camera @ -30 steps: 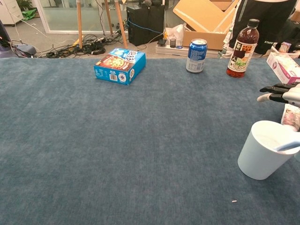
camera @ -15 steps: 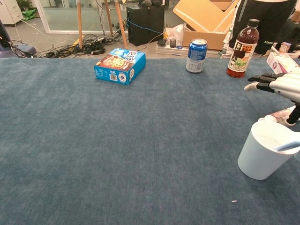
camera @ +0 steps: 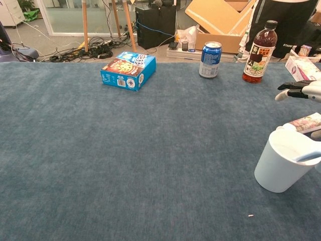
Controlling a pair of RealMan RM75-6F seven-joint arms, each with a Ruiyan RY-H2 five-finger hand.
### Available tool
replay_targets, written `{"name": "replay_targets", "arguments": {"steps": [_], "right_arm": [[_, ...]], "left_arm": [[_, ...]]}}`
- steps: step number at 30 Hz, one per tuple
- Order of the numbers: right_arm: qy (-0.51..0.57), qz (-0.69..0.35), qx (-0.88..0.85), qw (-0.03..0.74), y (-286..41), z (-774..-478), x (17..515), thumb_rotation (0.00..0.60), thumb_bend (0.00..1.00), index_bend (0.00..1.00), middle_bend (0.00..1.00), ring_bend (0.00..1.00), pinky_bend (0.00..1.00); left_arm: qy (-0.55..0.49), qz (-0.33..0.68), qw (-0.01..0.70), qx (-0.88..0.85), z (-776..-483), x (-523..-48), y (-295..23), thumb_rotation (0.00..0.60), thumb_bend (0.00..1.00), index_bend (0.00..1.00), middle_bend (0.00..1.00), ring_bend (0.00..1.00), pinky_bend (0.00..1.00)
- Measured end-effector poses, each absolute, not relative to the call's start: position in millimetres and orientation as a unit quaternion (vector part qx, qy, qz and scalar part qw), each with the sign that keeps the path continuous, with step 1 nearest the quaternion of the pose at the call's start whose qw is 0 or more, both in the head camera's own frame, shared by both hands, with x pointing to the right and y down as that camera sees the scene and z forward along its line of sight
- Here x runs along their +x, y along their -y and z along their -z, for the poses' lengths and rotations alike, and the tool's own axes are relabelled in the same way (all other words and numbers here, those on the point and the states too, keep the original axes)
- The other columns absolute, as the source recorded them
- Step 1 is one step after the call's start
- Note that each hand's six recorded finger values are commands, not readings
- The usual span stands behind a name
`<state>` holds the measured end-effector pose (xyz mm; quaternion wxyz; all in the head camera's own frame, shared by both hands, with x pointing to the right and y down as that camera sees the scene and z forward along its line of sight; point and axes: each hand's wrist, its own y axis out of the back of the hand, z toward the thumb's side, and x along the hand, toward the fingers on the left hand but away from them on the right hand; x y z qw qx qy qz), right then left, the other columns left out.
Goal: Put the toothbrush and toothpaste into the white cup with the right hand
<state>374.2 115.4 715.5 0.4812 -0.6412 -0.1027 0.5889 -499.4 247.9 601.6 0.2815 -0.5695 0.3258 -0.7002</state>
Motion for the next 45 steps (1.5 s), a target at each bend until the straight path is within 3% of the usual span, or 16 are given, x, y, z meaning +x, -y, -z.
{"name": "replay_targets", "arguments": {"steps": [5,12,20,26,31,45], "right_arm": [[0.094,-0.6,-0.633,0.48,-115.3,-715.2,377.8,0.6,0.0,0.3,0.36,0.44,0.64],[0.091,-0.604,-0.629,0.481,-115.1,-715.3,376.2,0.6,0.0,0.3,0.53,0.61,0.71],[0.091,-0.605,-0.627,0.482,-114.6,-713.9,374.8,0.6,0.0,0.33,0.8,0.87,0.92],[0.086,-0.609,-0.627,0.478,-113.6,-714.7,373.8,0.6,0.0,0.33,0.93,0.99,1.0],[0.079,-0.615,-0.629,0.469,-114.2,-717.9,372.0,0.6,0.02,0.34,0.98,1.0,1.0],[0.063,-0.624,-0.629,0.46,-112.4,-729.0,361.3,0.6,0.14,0.37,1.0,1.0,1.0]], "left_arm": [[-0.328,0.699,0.282,-0.57,-600.4,-498.8,-247.7,0.6,0.0,0.59,0.25,0.19,0.2],[-0.327,0.699,0.282,-0.57,-600.6,-499.0,-248.0,0.6,0.0,0.59,0.25,0.19,0.2],[-0.329,0.697,0.283,-0.571,-599.3,-498.5,-247.8,0.6,0.0,0.59,0.25,0.19,0.2],[-0.327,0.699,0.283,-0.57,-600.6,-498.9,-247.8,0.6,0.0,0.59,0.25,0.19,0.2],[-0.327,0.699,0.283,-0.57,-600.3,-498.6,-248.0,0.6,0.0,0.59,0.25,0.19,0.2],[-0.328,0.699,0.28,-0.571,-600.4,-499.4,-247.9,0.6,0.0,0.59,0.25,0.19,0.2]]}}
